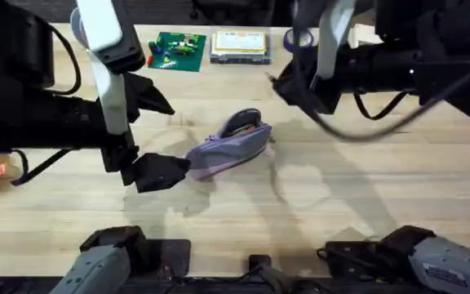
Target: Unzip the bag, pick up the pens from the table one at a time and place them inside, then zip the bag closed.
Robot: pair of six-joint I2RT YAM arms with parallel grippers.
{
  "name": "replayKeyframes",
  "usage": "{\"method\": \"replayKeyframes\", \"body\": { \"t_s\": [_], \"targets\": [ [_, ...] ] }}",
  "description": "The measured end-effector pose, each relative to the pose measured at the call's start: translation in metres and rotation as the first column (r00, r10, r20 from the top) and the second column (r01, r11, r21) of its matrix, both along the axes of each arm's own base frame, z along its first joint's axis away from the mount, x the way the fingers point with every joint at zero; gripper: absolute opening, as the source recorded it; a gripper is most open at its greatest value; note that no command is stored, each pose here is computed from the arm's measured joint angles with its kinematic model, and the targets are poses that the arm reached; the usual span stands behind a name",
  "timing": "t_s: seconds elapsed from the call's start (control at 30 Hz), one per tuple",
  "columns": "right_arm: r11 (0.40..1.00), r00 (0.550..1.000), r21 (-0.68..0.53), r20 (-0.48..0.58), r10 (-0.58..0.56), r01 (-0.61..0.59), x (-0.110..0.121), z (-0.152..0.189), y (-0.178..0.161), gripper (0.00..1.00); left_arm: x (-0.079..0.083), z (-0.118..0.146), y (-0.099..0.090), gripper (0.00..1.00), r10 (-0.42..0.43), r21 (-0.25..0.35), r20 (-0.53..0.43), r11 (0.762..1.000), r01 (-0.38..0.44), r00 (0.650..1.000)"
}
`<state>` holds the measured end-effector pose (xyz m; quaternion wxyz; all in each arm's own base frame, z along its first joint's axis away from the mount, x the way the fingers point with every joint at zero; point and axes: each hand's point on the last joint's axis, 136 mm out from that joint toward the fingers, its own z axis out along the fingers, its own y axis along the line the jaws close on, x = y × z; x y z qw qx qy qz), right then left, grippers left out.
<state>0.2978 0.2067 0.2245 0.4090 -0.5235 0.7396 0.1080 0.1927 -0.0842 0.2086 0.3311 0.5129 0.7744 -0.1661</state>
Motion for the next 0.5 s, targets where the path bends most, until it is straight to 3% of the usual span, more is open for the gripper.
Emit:
{"method": "replayKeyframes", "body": {
  "t_s": [0.2,0.23,0.5],
  "targets": [
    [0.943,0.932,-0.125,0.156,0.327,-0.309,-0.013,-0.002,0.018,0.031,0.000,0.000,0.000,0.993,0.000,0.000,0.000,1.000,0.000,1.000],
    [0.900,0.888,-0.179,0.171,0.426,-0.398,-0.017,-0.013,0.028,0.032,0.000,0.000,0.000,0.993,0.000,0.000,0.000,1.000,0.000,1.000],
    [0.795,0.798,-0.272,0.128,0.589,-0.542,-0.019,-0.054,0.044,0.033,0.000,0.000,0.000,0.993,0.000,0.000,0.000,1.000,0.000,1.000]
  ]
}}
